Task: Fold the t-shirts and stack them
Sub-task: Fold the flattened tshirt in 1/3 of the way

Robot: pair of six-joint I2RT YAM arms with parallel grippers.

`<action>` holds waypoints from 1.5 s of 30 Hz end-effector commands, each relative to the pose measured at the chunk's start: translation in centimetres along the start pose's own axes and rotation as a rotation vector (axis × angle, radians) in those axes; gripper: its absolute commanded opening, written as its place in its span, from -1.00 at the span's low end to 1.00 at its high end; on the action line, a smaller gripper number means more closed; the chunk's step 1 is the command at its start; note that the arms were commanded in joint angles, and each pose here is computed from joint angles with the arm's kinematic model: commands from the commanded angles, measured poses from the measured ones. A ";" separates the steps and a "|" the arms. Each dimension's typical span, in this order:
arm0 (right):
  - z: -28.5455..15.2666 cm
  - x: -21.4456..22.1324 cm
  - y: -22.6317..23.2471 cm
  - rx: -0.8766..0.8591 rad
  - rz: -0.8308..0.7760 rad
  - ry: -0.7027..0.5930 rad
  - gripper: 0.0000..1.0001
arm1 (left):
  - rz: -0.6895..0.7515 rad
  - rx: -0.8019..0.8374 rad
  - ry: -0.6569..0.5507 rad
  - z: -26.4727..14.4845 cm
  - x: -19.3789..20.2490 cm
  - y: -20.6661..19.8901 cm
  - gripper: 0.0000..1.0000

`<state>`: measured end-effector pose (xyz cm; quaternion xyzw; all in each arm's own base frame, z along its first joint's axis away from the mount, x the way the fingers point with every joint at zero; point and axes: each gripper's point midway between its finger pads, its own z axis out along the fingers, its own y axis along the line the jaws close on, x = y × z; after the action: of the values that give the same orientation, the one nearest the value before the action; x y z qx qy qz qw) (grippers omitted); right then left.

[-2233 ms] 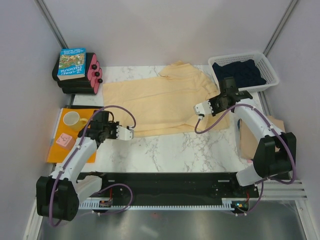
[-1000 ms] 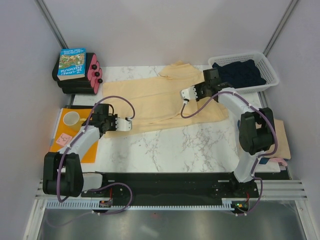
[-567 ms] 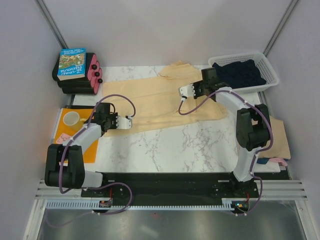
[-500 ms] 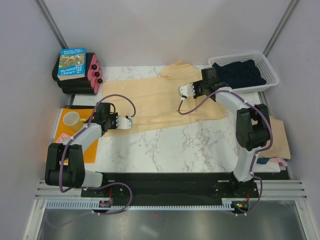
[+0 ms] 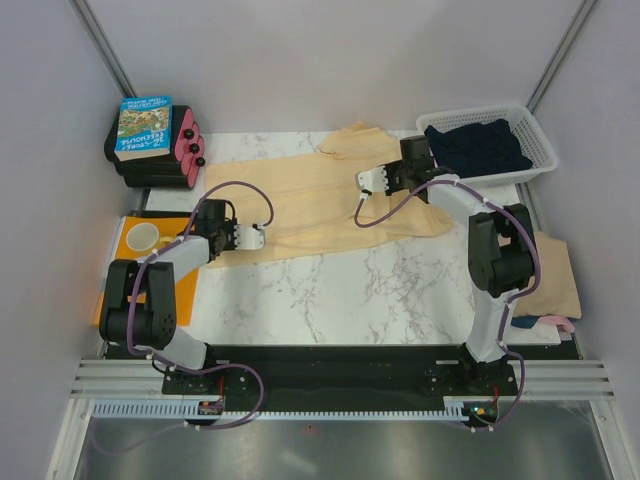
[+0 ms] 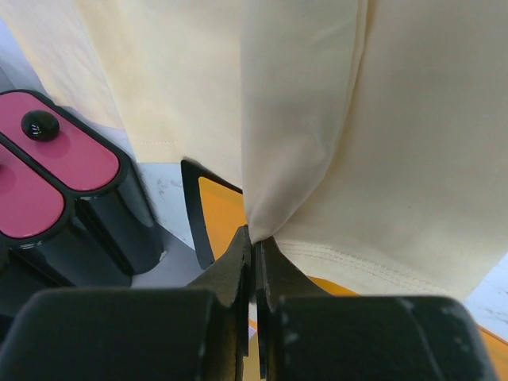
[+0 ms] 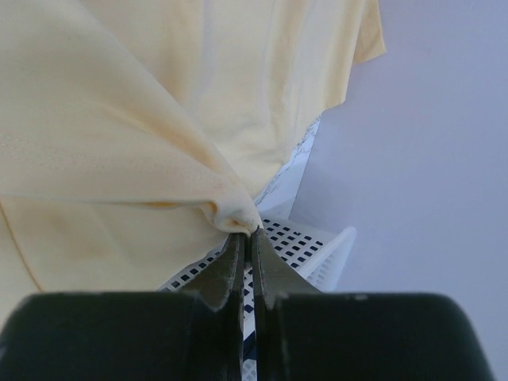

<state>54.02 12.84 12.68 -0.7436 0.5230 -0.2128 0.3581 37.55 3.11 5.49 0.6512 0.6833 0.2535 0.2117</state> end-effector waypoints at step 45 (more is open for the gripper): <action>-4.0 -5.6 9.8 -0.546 0.331 -0.202 -0.93 | -0.086 -0.215 0.145 0.2 2.0 5.2 0.80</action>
<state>47.33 13.95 10.97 -0.7307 0.6214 -0.0100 0.2825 40.82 5.50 7.24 0.5941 0.6934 0.3463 0.2155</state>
